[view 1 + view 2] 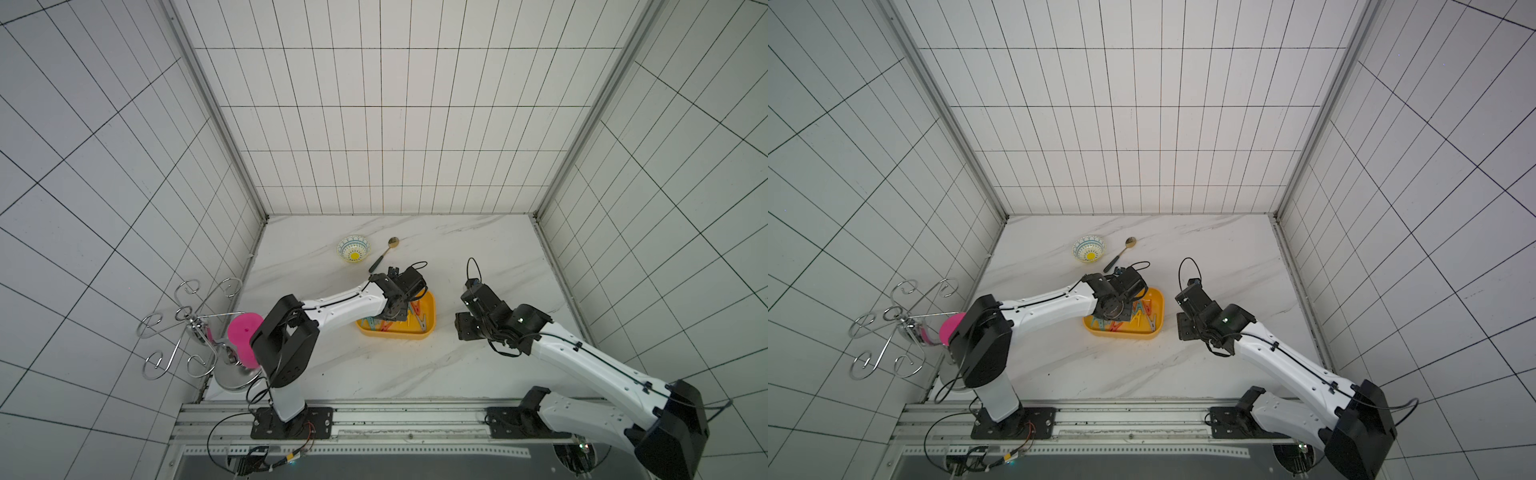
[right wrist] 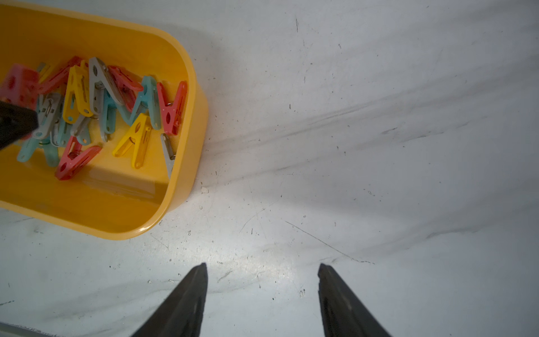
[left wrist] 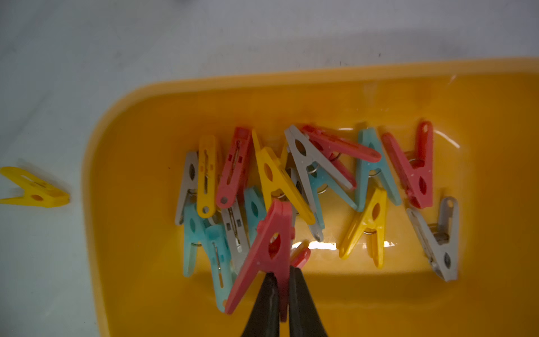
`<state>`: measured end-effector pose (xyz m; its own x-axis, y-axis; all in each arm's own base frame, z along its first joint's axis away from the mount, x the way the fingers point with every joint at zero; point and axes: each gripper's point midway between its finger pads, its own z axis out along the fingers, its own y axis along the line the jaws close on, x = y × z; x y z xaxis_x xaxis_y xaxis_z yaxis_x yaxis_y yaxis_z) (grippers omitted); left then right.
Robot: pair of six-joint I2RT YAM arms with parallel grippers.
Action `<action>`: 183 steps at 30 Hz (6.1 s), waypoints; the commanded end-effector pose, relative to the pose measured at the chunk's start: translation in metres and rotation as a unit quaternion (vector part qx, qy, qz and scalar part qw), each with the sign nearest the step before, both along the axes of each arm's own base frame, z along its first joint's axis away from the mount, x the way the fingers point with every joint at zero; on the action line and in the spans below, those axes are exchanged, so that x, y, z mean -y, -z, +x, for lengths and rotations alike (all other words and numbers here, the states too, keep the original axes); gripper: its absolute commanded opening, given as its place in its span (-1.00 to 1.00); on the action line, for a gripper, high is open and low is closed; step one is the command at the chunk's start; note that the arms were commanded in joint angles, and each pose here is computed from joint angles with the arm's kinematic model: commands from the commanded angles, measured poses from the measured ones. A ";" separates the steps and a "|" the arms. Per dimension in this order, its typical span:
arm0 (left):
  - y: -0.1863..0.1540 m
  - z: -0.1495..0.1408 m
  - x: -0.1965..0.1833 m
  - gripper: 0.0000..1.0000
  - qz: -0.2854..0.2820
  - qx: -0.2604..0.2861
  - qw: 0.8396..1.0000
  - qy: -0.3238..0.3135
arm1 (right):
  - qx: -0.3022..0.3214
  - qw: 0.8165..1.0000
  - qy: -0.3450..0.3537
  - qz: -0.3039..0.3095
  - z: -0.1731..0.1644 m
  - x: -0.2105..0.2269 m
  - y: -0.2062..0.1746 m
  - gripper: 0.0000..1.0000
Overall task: Put the clothespins into the storage box
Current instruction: Place the clothespin in the storage box, then pick up the clothespin from the center of the board, then place the clothespin in the storage box, then reset both arms
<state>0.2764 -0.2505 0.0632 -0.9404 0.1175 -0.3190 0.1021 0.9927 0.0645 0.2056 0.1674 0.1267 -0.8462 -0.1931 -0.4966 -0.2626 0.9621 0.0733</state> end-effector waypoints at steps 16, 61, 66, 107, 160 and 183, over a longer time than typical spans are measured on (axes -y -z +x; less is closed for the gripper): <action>-0.049 0.044 -0.100 0.09 -0.074 0.050 0.975 -0.202 | 0.013 1.000 -0.024 0.002 0.012 -0.004 -0.005 0.28; 0.031 0.063 -0.205 -0.49 -0.045 0.004 0.926 -0.376 | -0.014 0.997 -0.064 0.050 0.017 -0.039 0.023 0.27; -0.031 0.080 -0.151 -0.49 -0.064 0.063 0.951 -0.294 | -0.028 0.998 -0.039 0.048 0.014 -0.028 0.031 0.28; -0.101 0.135 -0.088 0.97 -0.111 0.160 0.976 -0.101 | 0.021 0.982 0.187 0.006 0.080 0.107 0.004 0.98; -0.050 0.137 -0.277 0.97 -0.050 0.456 0.880 -0.123 | 0.217 0.939 0.259 0.068 0.170 0.155 -0.003 0.98; -0.050 0.137 -0.278 0.97 -0.049 0.458 0.879 -0.124 | 0.320 0.926 0.200 -0.021 0.197 0.194 0.032 0.98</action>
<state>0.4079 0.0287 0.0966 -0.3187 -0.1265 -0.9394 -0.1791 0.9812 -0.0714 0.3930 -0.0383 0.0858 -0.4517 0.0944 -0.8872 0.2394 0.9707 -0.0186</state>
